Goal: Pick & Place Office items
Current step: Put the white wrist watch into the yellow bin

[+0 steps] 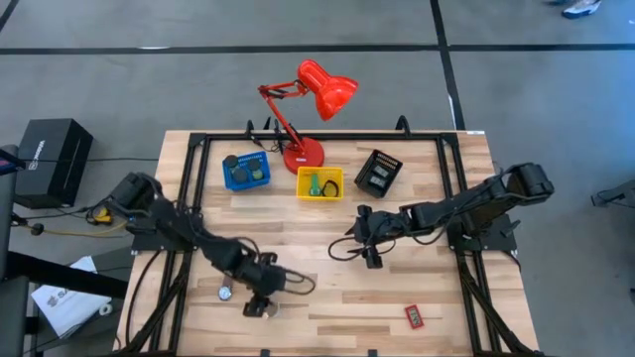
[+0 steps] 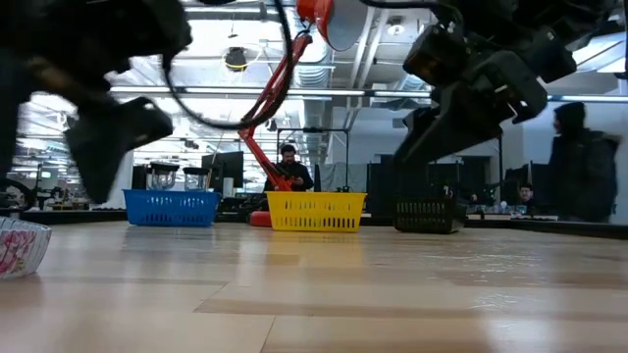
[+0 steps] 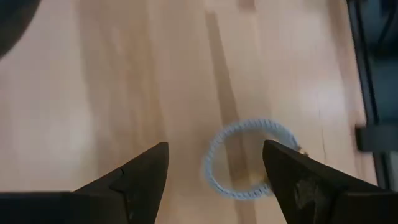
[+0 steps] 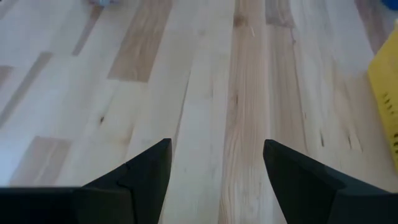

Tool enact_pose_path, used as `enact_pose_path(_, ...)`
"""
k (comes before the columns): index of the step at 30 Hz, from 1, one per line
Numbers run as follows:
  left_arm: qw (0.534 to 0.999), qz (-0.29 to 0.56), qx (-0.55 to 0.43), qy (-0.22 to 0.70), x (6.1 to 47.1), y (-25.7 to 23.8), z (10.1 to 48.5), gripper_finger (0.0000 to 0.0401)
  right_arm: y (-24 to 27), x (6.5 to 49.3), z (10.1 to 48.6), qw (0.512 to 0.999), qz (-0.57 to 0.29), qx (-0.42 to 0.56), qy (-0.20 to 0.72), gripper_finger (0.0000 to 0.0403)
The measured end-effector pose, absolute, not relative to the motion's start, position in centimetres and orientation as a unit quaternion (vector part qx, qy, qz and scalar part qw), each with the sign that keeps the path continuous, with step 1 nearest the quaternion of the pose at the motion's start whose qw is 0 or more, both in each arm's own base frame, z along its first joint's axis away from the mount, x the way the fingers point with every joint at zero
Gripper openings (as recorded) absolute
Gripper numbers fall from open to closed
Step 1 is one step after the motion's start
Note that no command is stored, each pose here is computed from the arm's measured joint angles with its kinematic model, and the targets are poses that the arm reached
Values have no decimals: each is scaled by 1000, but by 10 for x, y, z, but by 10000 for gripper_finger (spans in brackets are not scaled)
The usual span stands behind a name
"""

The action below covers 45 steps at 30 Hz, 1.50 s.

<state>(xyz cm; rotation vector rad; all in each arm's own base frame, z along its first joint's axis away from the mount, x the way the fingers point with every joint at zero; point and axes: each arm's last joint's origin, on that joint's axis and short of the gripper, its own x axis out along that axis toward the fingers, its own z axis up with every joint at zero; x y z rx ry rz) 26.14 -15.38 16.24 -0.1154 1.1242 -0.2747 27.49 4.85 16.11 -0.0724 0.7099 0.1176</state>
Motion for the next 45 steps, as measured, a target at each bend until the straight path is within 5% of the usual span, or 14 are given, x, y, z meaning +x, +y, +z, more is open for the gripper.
enact_pose_path(12,819,-100,-3,564,261,-166,128,233,48,276,160,937,46,-8,346,245)
enact_pose_path(24,844,-81,63,527,266,-154,138,13,45,277,160,937,41,-5,347,245)
enact_pose_path(31,912,93,183,355,290,-114,187,6,45,277,161,938,41,-5,343,245)
enact_pose_path(35,937,185,150,256,305,-66,228,12,45,278,161,940,41,-4,340,245)
enact_pose_path(45,907,365,76,195,317,57,240,11,44,278,161,939,39,-4,340,245)
